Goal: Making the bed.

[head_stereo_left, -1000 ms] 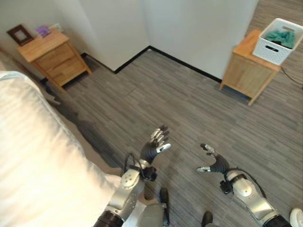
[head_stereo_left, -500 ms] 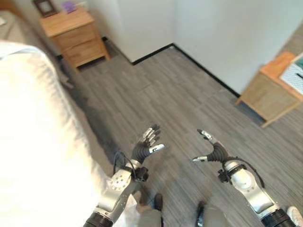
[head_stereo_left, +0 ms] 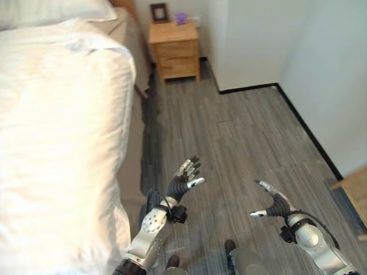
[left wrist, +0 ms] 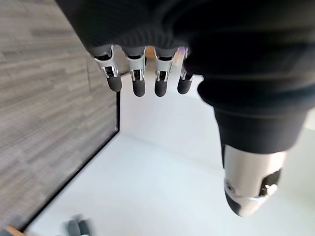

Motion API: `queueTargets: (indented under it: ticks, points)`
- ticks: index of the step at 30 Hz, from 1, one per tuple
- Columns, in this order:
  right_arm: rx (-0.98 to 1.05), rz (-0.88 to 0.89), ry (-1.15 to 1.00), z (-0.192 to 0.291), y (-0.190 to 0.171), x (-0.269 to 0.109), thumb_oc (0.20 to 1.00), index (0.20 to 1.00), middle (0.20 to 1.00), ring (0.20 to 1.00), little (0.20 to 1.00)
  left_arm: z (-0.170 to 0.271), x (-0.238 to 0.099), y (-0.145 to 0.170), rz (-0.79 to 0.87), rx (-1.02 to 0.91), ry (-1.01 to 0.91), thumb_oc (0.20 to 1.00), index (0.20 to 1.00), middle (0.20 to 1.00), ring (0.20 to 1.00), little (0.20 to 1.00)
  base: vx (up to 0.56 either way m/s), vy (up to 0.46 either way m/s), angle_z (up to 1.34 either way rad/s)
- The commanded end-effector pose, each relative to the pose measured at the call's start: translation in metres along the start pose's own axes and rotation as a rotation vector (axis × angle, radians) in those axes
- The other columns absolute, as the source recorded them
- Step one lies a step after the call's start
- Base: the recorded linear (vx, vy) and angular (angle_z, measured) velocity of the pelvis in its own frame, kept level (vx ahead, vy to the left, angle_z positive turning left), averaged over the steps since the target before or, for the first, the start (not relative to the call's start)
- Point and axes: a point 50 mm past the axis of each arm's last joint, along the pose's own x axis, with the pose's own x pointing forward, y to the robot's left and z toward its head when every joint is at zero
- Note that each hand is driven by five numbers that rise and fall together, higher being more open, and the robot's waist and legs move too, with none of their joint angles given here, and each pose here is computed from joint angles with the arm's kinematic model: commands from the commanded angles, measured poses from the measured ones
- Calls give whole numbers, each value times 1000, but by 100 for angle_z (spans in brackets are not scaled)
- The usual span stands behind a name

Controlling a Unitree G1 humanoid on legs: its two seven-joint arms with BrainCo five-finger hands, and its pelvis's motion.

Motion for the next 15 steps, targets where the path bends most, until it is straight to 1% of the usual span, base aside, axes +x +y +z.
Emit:
queueTargets:
  ticks: [1,2,4,7,9,11,15]
  points:
    - [20,-107,-152,32,-18,9,1000,1000,1000,1000,1000,41,7,7,-10,23,-172,1000,1000,1000,1000,1000,121,-339,100]
    - [20,-118,-158,34,-20,10,1000,1000,1000,1000,1000,39,6,12,-1,9,-161,1000,1000,1000,1000,1000,226,-223,88]
    - [27,-119,-160,34,-20,10,1000,1000,1000,1000,1000,38,5,14,7,5,-156,1000,1000,1000,1000,1000,225,5,27]
    - [26,-119,-152,32,-19,8,1000,1000,1000,1000,1000,30,-1,17,21,-6,-119,1000,1000,1000,1000,1000,371,134,16]
    - [15,-121,-148,31,-20,7,1000,1000,1000,1000,1000,26,-2,18,29,-17,-106,1000,1000,1000,1000,1000,220,113,-2]
    - [13,-116,-118,24,-14,-1,1000,1000,1000,1000,1000,20,-6,16,26,-21,-82,1000,1000,1000,1000,1000,291,150,-5]
    - [21,-124,-118,26,-12,-1,1000,1000,1000,1000,1000,27,-6,16,14,13,-92,1000,1000,1000,1000,1000,148,138,6]
